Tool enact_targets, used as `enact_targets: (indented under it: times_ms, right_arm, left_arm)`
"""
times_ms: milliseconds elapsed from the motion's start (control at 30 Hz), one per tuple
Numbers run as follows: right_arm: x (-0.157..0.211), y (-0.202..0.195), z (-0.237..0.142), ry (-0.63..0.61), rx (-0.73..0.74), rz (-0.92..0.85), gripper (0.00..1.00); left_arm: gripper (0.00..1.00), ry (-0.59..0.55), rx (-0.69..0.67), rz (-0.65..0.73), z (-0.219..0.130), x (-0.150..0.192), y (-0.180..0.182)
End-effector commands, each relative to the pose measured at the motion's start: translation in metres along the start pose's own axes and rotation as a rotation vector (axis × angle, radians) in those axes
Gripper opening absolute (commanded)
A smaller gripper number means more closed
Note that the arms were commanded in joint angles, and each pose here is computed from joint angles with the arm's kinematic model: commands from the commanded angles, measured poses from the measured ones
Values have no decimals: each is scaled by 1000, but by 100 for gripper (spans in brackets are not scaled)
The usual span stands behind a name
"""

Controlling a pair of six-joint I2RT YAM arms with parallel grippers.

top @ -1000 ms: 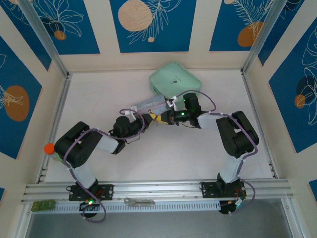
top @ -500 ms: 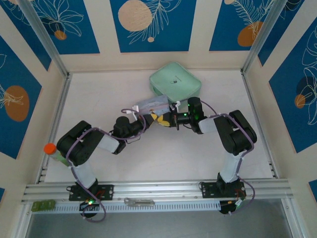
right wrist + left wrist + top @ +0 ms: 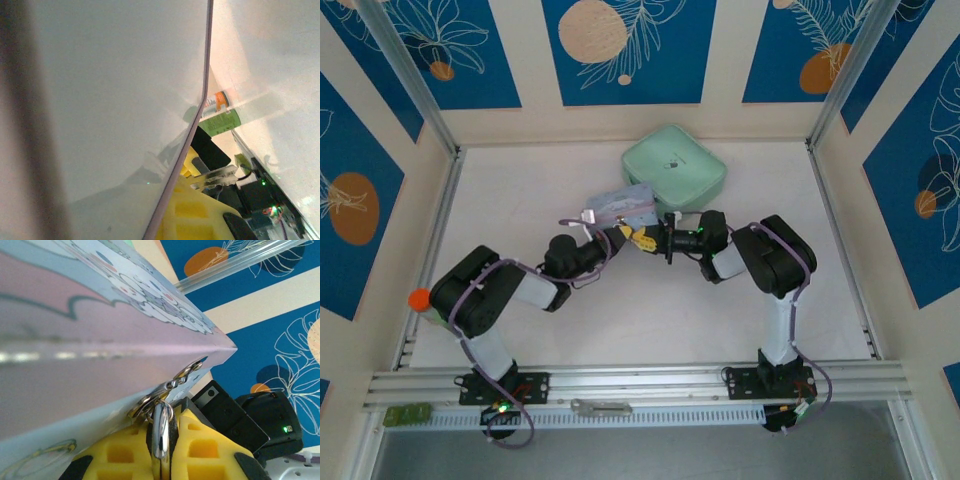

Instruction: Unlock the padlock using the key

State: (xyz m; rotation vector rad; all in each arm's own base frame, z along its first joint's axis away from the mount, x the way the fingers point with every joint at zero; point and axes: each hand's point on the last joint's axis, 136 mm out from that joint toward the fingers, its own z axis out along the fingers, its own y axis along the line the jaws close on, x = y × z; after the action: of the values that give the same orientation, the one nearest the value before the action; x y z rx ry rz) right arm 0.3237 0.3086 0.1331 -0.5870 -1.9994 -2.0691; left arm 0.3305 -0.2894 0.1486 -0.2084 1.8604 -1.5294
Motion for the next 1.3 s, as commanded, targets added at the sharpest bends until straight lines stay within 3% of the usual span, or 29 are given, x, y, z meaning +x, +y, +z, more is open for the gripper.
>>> enact_targets:
  times_ms: [0, 200, 433, 733, 933, 1267]
  right_arm:
    - [-24, 22, 25, -181, -170, 396, 0]
    - [-22, 23, 40, -180, -201, 506, 0]
    - [-29, 41, 45, -254, -333, 607, 0]
    - [-31, 53, 48, -237, -330, 511, 0]
    - [-28, 32, 38, -243, -257, 457, 22]
    - [-22, 19, 32, -235, -201, 381, 47]
  left_arm:
    - [0, 419, 405, 202, -25, 95, -91]
    - [0, 417, 442, 257, -30, 92, -99]
    - [0, 417, 443, 279, -37, 94, -98]
    - [0, 384, 390, 220, -31, 81, -85]
    - [0, 350, 316, 122, -22, 71, -68]
    - [0, 265, 213, 28, -14, 55, -42]
